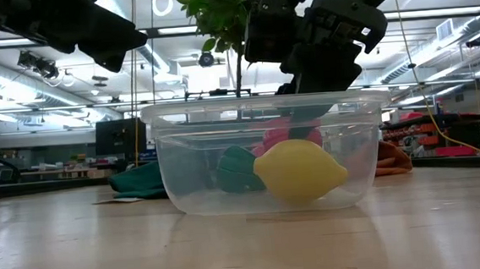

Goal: Pick and placing Produce into tupperware
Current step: Put the tomato into the transparent bin, then put the cabbage into the transparent bin

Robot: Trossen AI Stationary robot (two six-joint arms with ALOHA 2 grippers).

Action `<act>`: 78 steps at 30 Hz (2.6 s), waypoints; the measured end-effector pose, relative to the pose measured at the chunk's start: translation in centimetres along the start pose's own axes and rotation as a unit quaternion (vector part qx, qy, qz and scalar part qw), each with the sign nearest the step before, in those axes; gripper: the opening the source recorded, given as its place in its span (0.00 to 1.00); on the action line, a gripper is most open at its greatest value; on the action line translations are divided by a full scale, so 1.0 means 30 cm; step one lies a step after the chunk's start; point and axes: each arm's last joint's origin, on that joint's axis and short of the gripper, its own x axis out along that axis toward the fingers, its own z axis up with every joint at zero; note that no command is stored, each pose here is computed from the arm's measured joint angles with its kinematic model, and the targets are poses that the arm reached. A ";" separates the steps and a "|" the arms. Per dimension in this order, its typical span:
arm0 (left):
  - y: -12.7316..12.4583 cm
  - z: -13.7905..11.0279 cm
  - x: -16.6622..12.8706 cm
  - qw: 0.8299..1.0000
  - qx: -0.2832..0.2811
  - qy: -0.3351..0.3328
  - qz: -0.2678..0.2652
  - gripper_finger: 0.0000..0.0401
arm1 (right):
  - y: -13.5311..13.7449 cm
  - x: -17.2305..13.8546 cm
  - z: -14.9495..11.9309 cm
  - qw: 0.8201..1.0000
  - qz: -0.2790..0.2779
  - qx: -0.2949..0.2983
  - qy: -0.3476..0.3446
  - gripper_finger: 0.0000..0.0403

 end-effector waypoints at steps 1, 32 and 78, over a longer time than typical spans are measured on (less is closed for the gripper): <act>0.000 0.000 0.000 1.000 0.000 0.000 0.000 0.28 | 0.000 0.000 0.000 1.000 0.001 0.000 0.000 0.59; 0.001 -0.006 0.000 1.000 0.001 0.008 0.001 0.28 | 0.027 -0.098 0.100 0.998 -0.027 -0.048 0.009 0.64; 0.025 -0.012 0.003 0.999 -0.011 0.019 0.035 0.28 | -0.102 -0.279 -0.436 0.953 -0.244 0.075 -0.161 0.58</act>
